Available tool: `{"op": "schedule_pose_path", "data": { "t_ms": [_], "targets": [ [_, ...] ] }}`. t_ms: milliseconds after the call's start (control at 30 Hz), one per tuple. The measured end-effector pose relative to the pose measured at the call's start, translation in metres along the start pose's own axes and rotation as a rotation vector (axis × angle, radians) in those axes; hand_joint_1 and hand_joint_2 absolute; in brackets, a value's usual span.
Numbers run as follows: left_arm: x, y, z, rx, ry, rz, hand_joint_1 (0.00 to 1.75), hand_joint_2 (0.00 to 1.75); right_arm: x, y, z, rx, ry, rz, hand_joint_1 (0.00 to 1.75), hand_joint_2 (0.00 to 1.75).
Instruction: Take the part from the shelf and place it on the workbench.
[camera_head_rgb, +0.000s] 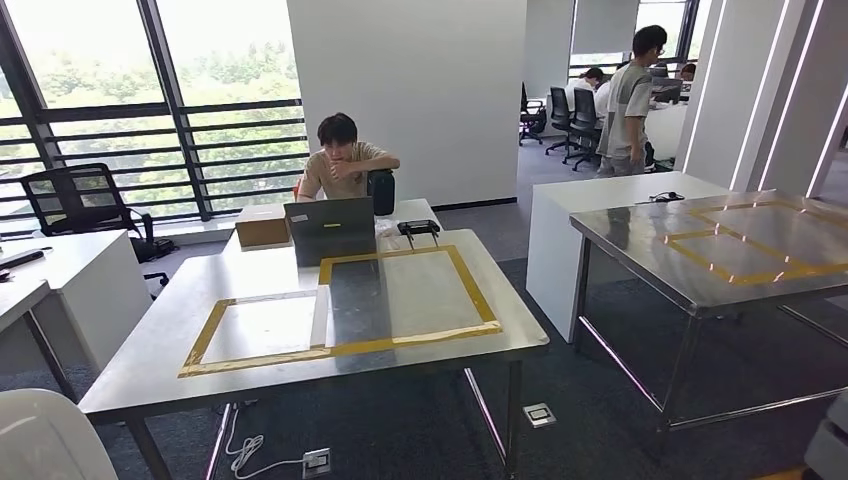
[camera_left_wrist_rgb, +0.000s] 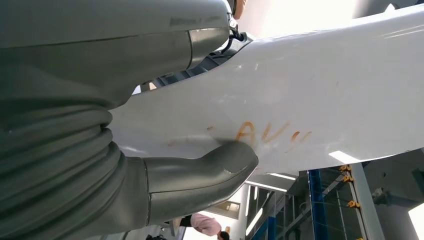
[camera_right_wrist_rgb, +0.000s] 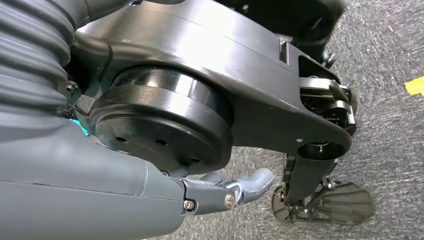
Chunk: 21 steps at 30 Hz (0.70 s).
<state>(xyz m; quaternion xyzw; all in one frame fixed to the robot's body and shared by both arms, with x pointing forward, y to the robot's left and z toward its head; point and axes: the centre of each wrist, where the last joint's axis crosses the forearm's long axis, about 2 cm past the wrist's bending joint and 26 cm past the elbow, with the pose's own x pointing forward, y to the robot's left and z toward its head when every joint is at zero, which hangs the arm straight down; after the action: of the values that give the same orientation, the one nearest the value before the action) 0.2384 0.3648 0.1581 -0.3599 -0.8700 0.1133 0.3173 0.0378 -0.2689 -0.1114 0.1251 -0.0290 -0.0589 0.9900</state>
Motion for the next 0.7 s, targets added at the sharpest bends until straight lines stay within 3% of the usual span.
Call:
{"op": "schedule_pose_path", "data": {
  "t_ms": [700],
  "targets": [
    [-0.013,-0.001,-0.004,-0.009,0.005,0.04,1.75,1.75,0.0,0.002,0.0,0.002,-0.006,-0.04,0.0,1.75]
  ]
}}
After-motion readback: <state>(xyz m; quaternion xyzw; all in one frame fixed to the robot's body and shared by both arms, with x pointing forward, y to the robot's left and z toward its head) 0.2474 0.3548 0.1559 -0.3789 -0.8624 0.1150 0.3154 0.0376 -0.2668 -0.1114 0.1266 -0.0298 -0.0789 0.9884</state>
